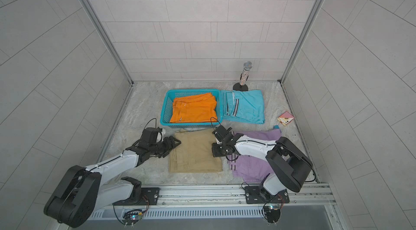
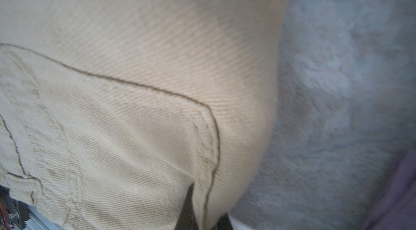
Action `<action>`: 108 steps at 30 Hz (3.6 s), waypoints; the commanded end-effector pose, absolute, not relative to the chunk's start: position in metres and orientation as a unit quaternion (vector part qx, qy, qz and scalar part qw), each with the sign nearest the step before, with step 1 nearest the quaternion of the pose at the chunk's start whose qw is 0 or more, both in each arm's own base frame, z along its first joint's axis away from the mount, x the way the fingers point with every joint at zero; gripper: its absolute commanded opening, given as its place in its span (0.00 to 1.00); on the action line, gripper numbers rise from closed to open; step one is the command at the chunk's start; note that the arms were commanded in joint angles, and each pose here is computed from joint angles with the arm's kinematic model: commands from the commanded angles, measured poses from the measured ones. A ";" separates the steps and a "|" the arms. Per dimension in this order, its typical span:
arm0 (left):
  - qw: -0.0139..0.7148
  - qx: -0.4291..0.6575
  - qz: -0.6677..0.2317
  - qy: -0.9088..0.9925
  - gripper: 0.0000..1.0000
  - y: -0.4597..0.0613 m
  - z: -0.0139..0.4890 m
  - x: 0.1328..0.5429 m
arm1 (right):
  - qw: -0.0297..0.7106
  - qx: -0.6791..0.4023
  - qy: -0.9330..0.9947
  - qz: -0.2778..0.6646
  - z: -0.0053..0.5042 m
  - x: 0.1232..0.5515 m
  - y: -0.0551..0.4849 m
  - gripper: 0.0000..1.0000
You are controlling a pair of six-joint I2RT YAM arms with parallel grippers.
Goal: Put the folded long pants in the basket
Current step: Pick up the long pant at the center of the board, then place the long pant in the basket.
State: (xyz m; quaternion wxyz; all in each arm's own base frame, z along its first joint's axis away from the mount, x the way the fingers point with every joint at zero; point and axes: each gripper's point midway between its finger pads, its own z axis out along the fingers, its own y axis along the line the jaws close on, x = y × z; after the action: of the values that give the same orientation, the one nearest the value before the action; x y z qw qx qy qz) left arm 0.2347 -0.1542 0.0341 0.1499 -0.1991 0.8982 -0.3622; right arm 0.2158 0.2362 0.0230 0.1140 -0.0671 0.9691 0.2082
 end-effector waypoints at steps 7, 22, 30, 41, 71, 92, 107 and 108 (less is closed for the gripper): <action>0.188 -0.170 -0.378 0.890 0.00 -0.158 0.104 0.237 | 0.144 -0.105 0.964 0.196 0.061 0.203 0.235 0.00; 0.319 -0.104 -0.406 0.850 0.00 -0.156 0.287 0.251 | 0.305 -0.120 0.918 0.225 0.238 0.227 0.220 0.00; 0.350 -0.106 -0.385 0.847 0.00 -0.156 0.319 0.346 | 0.343 -0.075 0.904 0.244 0.286 0.323 0.220 0.00; 0.306 -0.119 -0.347 0.878 0.00 -0.144 0.263 0.446 | 0.318 -0.054 0.919 0.226 0.245 0.418 0.241 0.00; 0.224 -0.166 -0.265 0.923 0.81 -0.126 0.171 0.466 | 0.283 -0.057 0.947 0.144 0.182 0.445 0.228 0.25; 0.124 -0.162 -0.249 0.947 0.26 -0.156 0.089 0.415 | 0.176 -0.087 0.969 0.152 0.086 0.400 0.274 0.23; 0.239 -0.147 -0.271 0.921 0.30 -0.152 0.203 0.449 | 0.318 -0.085 0.924 0.193 0.217 0.433 0.275 0.27; 0.239 -0.146 -0.269 0.922 0.30 -0.153 0.204 0.452 | 0.325 -0.084 0.922 0.192 0.221 0.438 0.276 0.28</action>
State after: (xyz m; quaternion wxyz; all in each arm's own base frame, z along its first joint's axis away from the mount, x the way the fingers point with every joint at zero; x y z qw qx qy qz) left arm 0.4444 -0.1589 0.1774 0.2062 -0.1474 0.9273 -0.2754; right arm 0.4268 0.2794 0.1784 0.2711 -0.0883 0.9396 0.1895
